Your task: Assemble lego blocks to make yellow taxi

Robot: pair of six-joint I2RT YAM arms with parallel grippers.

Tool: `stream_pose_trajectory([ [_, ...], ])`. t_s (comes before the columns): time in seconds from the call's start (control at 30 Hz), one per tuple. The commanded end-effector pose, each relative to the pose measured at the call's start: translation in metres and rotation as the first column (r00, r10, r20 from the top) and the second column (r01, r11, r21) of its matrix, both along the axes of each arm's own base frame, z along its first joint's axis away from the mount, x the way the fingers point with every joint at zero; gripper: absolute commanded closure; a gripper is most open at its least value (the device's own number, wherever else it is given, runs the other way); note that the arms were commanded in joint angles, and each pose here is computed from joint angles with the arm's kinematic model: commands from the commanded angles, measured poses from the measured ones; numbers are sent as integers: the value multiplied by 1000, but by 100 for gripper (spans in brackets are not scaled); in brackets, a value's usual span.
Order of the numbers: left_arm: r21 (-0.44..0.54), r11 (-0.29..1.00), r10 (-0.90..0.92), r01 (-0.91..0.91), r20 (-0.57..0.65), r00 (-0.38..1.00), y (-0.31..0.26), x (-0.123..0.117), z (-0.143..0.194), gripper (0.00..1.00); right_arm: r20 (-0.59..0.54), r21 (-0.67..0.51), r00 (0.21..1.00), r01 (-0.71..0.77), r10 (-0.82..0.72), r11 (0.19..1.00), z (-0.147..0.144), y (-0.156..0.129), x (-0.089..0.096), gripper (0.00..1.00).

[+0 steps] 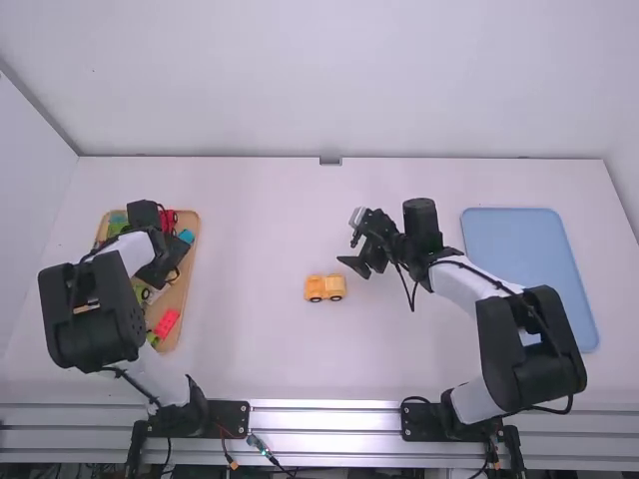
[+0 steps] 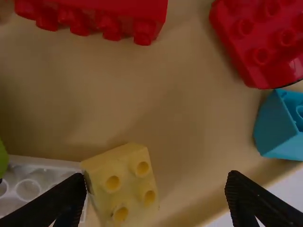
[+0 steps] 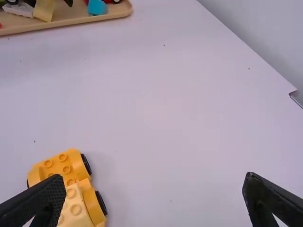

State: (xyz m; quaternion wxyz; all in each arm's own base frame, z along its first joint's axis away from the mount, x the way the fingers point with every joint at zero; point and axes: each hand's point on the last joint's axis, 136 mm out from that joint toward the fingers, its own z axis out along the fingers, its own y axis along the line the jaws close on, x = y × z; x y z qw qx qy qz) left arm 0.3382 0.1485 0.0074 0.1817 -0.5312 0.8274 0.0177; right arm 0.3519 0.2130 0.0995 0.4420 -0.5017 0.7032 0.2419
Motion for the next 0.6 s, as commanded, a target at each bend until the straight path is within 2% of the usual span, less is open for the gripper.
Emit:
stream_pose_trajectory([
  [0.0,-14,1000,-15,15,-25,1000,-3,-5,-8,22,20,12,1000,-4,4,1000,10,3,3,1],
  [0.17,28,996,81,-80,-58,995,7,-16,-8,22,18,12,1000,-5,4,1000,10,3,3,1],
  [0.37,31,996,85,-82,-97,992,6,-25,-10,22,22,13,1000,-6,5,1000,11,3,3,1],
  [0.57,77,992,108,-98,-135,985,13,-35,-10,20,21,13,1000,-5,5,1000,10,3,3,1],
])
